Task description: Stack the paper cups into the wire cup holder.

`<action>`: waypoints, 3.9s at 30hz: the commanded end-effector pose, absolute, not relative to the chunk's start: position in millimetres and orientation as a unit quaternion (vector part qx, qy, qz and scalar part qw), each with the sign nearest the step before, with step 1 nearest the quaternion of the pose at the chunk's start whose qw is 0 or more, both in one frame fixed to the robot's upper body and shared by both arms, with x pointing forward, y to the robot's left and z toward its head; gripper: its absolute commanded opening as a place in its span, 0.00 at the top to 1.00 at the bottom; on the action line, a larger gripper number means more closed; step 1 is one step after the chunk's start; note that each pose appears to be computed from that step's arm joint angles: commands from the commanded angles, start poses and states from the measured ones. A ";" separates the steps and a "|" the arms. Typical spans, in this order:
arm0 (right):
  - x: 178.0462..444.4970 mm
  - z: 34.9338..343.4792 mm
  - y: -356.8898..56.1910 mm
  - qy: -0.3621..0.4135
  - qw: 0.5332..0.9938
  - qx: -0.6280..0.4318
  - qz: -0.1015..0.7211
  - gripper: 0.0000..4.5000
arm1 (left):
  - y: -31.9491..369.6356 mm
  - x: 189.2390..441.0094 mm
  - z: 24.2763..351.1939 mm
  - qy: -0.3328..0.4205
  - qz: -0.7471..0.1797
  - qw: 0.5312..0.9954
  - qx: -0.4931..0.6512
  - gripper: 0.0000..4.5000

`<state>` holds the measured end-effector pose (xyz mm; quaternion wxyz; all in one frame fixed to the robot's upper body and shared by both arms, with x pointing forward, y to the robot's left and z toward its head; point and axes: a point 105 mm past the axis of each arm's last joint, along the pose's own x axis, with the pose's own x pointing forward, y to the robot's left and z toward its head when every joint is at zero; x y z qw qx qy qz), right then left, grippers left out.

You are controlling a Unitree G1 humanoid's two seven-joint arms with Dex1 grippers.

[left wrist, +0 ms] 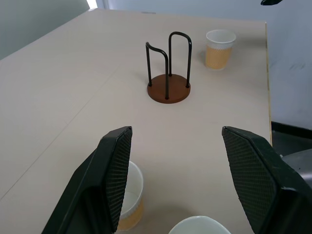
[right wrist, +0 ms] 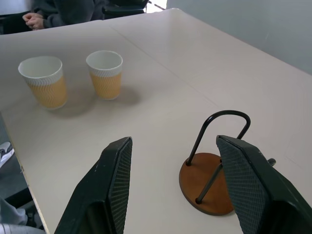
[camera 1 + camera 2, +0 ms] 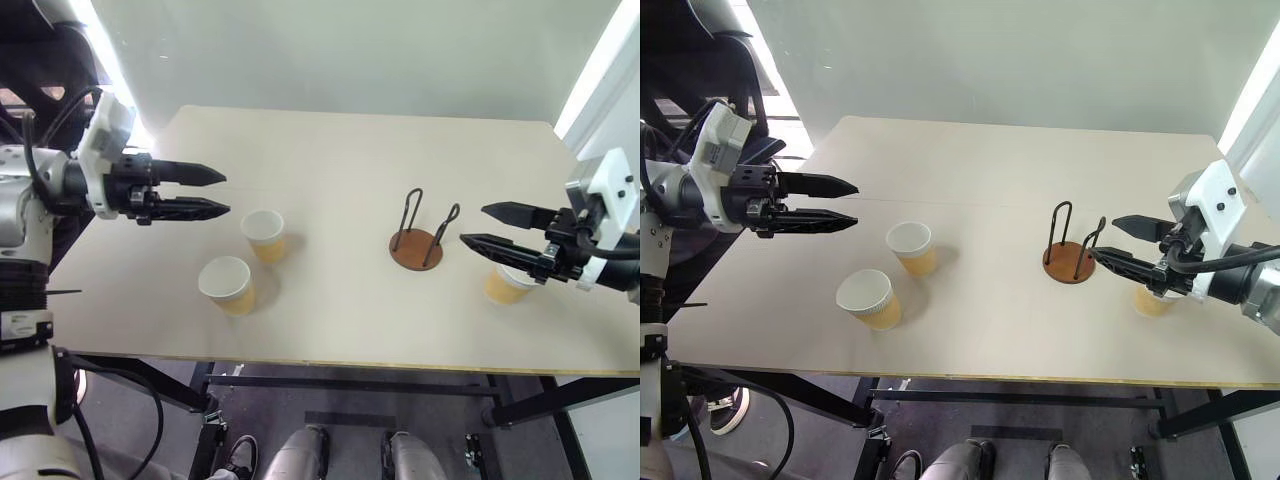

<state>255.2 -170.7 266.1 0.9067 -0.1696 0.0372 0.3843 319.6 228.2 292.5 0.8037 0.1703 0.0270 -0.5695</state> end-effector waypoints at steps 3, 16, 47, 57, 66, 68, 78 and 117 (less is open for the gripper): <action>254.3 268.2 -167.3 0.030 0.909 -0.171 0.378 0.38 | 227.2 311.1 300.5 0.020 -0.582 0.792 0.185 0.30; 278.8 226.9 -149.9 0.093 0.938 -0.106 0.315 0.38 | 232.5 318.1 289.3 0.042 -0.569 0.797 0.199 0.30; 356.3 157.9 -156.4 0.089 0.990 -0.043 0.097 0.38 | 229.8 315.4 296.5 0.021 -0.568 0.799 0.199 0.30; 369.6 162.0 -143.1 0.058 0.989 -0.048 0.124 0.38 | 230.1 313.8 296.5 0.021 -0.565 0.800 0.201 0.30; 376.4 161.1 -133.7 0.046 0.987 -0.055 0.141 0.51 | 232.0 311.6 296.8 0.023 -0.559 0.803 0.204 0.29; 376.8 159.9 -132.3 0.046 0.987 -0.056 0.144 0.66 | 231.9 311.2 297.0 0.023 -0.559 0.803 0.205 0.29; 345.4 157.5 -98.5 0.049 0.957 -0.055 0.282 0.98 | 231.4 312.8 297.7 0.024 -0.556 0.804 0.207 0.29; 279.9 150.0 -67.9 0.084 0.896 -0.121 0.419 0.98 | 228.2 320.7 294.1 0.032 -0.562 0.799 0.211 0.29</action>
